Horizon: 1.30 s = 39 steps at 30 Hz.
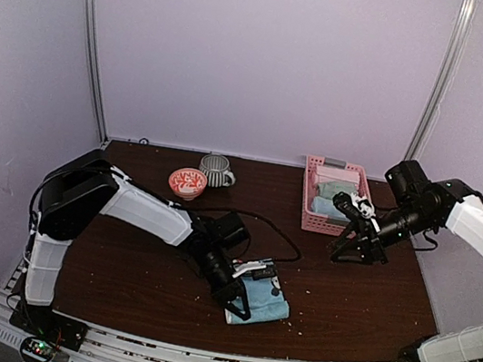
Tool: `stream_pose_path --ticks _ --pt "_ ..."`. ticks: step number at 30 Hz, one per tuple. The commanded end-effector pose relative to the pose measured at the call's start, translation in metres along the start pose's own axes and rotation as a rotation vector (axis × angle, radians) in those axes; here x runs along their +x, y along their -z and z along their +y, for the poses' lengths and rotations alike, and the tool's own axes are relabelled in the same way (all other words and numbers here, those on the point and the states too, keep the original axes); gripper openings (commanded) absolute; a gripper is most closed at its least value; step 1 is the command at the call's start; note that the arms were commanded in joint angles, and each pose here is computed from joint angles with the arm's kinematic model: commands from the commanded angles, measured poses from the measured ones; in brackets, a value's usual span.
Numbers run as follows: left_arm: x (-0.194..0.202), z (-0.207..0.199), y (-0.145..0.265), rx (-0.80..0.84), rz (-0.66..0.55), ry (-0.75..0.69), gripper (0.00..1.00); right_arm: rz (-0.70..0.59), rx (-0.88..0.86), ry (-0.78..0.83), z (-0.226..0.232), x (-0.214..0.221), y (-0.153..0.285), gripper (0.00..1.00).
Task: Roll the towels
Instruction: Roll the towel at the center of the board.
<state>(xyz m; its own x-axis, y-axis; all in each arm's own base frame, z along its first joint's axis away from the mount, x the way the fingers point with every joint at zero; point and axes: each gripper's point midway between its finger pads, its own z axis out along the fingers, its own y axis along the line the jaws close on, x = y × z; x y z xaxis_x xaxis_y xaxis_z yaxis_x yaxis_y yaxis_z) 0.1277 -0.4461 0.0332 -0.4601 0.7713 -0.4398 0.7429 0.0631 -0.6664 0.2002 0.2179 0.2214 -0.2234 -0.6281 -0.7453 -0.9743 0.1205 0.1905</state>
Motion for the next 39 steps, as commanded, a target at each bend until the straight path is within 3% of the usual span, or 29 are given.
stream_pose_path --ticks 1,7,11,21,24,31,35,39 --pt "0.013 -0.01 -0.005 0.192 0.035 0.196 0.01 0.064 0.018 0.186 0.017 0.018 -0.02 0.3" --pt "0.016 0.004 -0.003 0.182 0.029 0.253 0.0 0.192 0.151 0.292 0.023 0.034 -0.081 0.43" --pt "0.015 0.008 -0.003 0.163 0.028 0.27 0.0 0.254 0.26 0.354 0.014 0.037 -0.121 0.44" --pt "0.016 0.013 -0.002 0.133 0.026 0.289 0.0 0.381 0.191 0.434 0.034 0.059 -0.184 0.48" --pt "0.014 0.014 0.0 0.127 0.022 0.289 0.0 0.407 0.18 0.419 0.035 0.069 -0.191 0.44" --pt "0.007 0.018 0.009 0.06 -0.017 0.282 0.04 0.471 0.135 0.377 0.034 0.086 -0.201 0.17" --pt "-0.015 0.017 0.037 -0.102 -0.122 0.204 0.27 0.475 -0.031 0.308 0.05 0.09 -0.199 0.09" --pt "-0.027 0.029 0.083 -0.388 -0.261 0.148 0.4 0.525 -0.212 0.206 0.069 0.096 -0.188 0.06"
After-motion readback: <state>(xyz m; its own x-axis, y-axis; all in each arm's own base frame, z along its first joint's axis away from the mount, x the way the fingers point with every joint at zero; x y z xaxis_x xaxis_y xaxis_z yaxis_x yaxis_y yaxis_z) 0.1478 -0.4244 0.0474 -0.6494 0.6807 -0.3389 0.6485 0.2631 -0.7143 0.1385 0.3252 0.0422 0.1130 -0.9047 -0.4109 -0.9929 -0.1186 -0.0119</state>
